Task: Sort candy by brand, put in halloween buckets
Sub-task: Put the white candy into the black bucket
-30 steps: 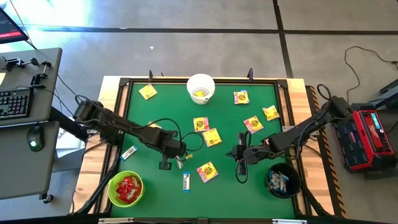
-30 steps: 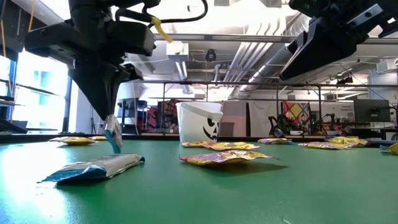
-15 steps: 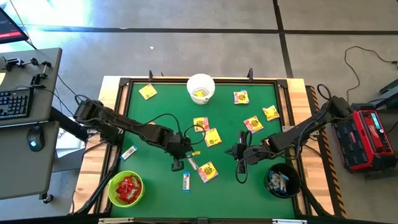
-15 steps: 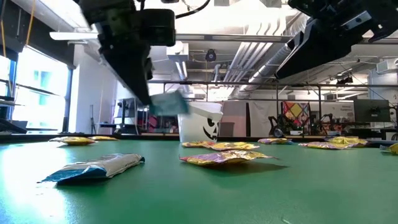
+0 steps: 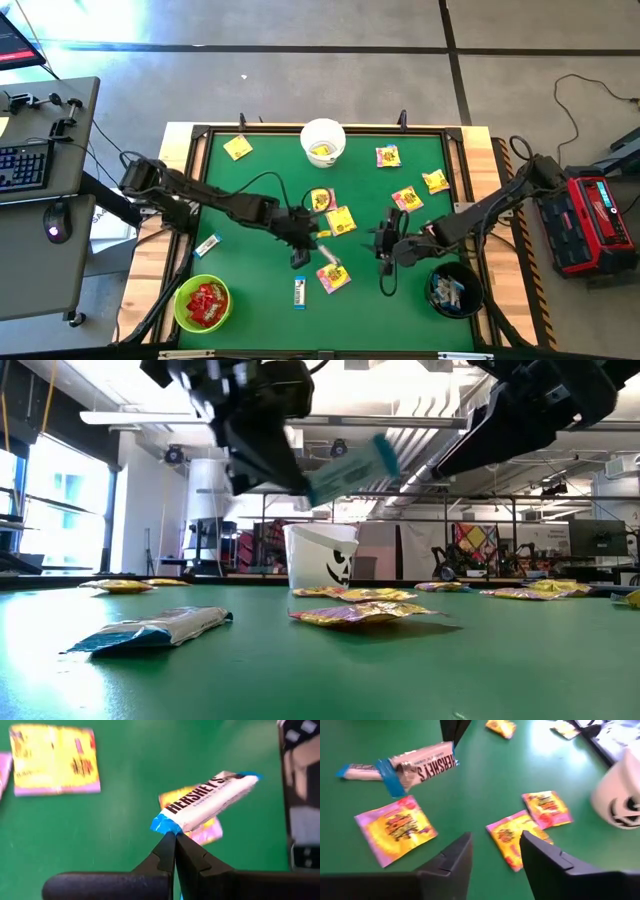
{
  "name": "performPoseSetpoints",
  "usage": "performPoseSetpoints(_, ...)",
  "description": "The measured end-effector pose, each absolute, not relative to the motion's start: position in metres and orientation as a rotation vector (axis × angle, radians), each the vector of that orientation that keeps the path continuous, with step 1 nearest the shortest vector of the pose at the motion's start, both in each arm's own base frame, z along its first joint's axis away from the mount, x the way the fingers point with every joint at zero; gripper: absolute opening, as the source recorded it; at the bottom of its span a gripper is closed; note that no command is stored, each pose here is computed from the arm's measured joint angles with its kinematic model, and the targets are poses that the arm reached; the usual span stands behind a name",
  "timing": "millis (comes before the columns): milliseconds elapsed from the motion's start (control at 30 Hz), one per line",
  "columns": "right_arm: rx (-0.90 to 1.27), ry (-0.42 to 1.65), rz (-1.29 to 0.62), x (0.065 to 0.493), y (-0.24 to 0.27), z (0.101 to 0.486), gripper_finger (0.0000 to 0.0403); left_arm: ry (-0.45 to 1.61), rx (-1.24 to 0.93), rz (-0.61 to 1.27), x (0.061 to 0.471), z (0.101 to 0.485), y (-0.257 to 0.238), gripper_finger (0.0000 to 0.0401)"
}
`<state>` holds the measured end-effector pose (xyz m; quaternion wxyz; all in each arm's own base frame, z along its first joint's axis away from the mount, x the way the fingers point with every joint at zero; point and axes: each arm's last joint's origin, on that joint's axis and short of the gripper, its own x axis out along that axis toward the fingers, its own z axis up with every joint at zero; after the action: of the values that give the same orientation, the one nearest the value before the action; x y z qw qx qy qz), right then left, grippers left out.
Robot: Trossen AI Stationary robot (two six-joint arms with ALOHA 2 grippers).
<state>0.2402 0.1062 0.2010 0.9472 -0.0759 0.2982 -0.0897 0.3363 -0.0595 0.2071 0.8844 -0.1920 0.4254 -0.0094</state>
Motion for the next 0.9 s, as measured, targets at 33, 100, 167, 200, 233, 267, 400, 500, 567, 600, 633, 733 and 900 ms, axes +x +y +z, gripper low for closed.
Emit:
performPoseSetpoints(33, -0.165, 0.601, -0.194, 0.24, 0.107, 0.201, 0.0159, 0.864, -0.411, -0.015, 0.338, 0.208, -0.057, 0.0)
performPoseSetpoints(100, -0.19, 0.588, -0.216, 0.238, 0.11, 0.202, 0.0171, 0.824, -0.424, -0.006, 0.342, 0.211, -0.051, 0.0)
performPoseSetpoints(167, -0.218, 0.572, -0.239, 0.236, 0.113, 0.202, 0.0179, 0.789, -0.44, 0.006, 0.345, 0.213, -0.044, 0.0)
performPoseSetpoints(200, -0.233, 0.561, -0.254, 0.235, 0.114, 0.203, 0.0183, 0.778, -0.446, 0.012, 0.346, 0.214, -0.041, 0.0)
performPoseSetpoints(233, -0.244, 0.549, -0.267, 0.234, 0.116, 0.204, 0.0185, 0.771, -0.451, 0.017, 0.347, 0.214, -0.039, 0.0)
performPoseSetpoints(267, -0.259, 0.537, -0.274, 0.234, 0.117, 0.205, 0.0187, 0.768, -0.455, 0.022, 0.347, 0.214, -0.036, 0.0)
performPoseSetpoints(400, -0.326, 0.494, -0.263, 0.234, 0.122, 0.209, 0.019, 0.716, -0.479, 0.026, 0.351, 0.218, -0.028, 0.0)
performPoseSetpoints(500, -0.319, 0.464, -0.252, 0.236, 0.124, 0.212, 0.019, 0.657, -0.494, 0.018, 0.355, 0.223, -0.025, 0.0)
performPoseSetpoints(567, -0.305, 0.449, -0.245, 0.236, 0.125, 0.213, 0.019, 0.635, -0.496, 0.014, 0.356, 0.224, -0.025, 0.0)
performPoseSetpoints(600, -0.301, 0.444, -0.243, 0.237, 0.126, 0.214, 0.019, 0.626, -0.5, 0.015, 0.356, 0.225, -0.024, 0.0)
performPoseSetpoints(633, -0.297, 0.439, -0.244, 0.237, 0.126, 0.214, 0.019, 0.618, -0.505, 0.015, 0.357, 0.226, -0.024, 0.0)
performPoseSetpoints(733, -0.296, 0.417, -0.267, 0.238, 0.126, 0.216, 0.019, 0.602, -0.506, 0.011, 0.358, 0.227, -0.024, 0.0)
performPoseSetpoints(900, -0.293, 0.388, -0.256, 0.238, 0.129, 0.219, 0.019, 0.585, -0.501, 0.013, 0.359, 0.228, -0.02, 0.0)
